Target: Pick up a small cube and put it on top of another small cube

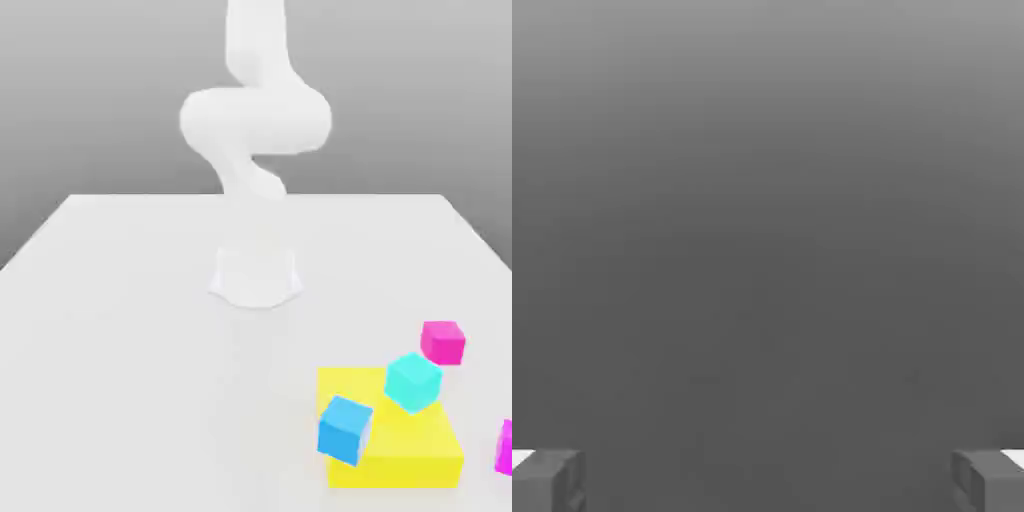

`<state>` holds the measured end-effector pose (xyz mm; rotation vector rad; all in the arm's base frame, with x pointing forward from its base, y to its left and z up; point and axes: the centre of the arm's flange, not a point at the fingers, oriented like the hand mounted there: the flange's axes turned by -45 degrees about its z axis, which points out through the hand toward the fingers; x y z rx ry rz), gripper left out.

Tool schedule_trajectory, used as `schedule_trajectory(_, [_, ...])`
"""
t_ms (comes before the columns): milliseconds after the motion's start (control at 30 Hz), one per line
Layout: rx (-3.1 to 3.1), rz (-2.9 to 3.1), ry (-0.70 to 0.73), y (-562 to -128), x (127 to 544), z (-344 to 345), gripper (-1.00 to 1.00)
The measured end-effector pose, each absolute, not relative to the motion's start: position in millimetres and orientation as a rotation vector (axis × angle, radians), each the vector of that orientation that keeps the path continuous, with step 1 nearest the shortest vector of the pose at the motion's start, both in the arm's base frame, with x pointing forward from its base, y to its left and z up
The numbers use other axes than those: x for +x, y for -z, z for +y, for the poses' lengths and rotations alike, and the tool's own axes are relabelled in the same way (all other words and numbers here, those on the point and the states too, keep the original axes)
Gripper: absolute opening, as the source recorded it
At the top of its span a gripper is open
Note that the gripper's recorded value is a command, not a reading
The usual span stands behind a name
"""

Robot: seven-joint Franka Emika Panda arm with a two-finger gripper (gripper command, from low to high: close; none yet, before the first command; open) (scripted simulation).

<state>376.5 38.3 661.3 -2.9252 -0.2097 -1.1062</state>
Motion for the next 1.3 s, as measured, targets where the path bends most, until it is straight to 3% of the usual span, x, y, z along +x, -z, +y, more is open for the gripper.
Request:
schedule_trajectory(133, [-2.932, -0.655, 0.886, -562.3, 405.7, 117.6, 0.0])
schedule_trajectory(300, [-2.835, -1.179, 0.621, -441.2, 389.8, 208.3, 0.0])
schedule_trajectory(467, [-2.629, -1.671, 0.356, -326.5, 328.6, 274.8, 0.0])
schedule_trajectory(667, [-2.226, -2.216, 0.044, -208.8, 211.1, 312.0, 0.0])
schedule_trajectory(900, [-2.2, -2.239, 0.0, -138.4, 205.0, 305.6, 0.0])
schedule_trajectory(933, [-2.2, -2.24, 0.0, -132.3, 204.7, 305.0, -1.0])
schedule_trajectory(1133, [-2.201, -2.241, -0.001, -129.2, 204.5, 304.5, -1.0])
schedule_trajectory(1300, [-2.201, -2.24, 0.0, -164.0, 205.5, 306.3, -1.0])
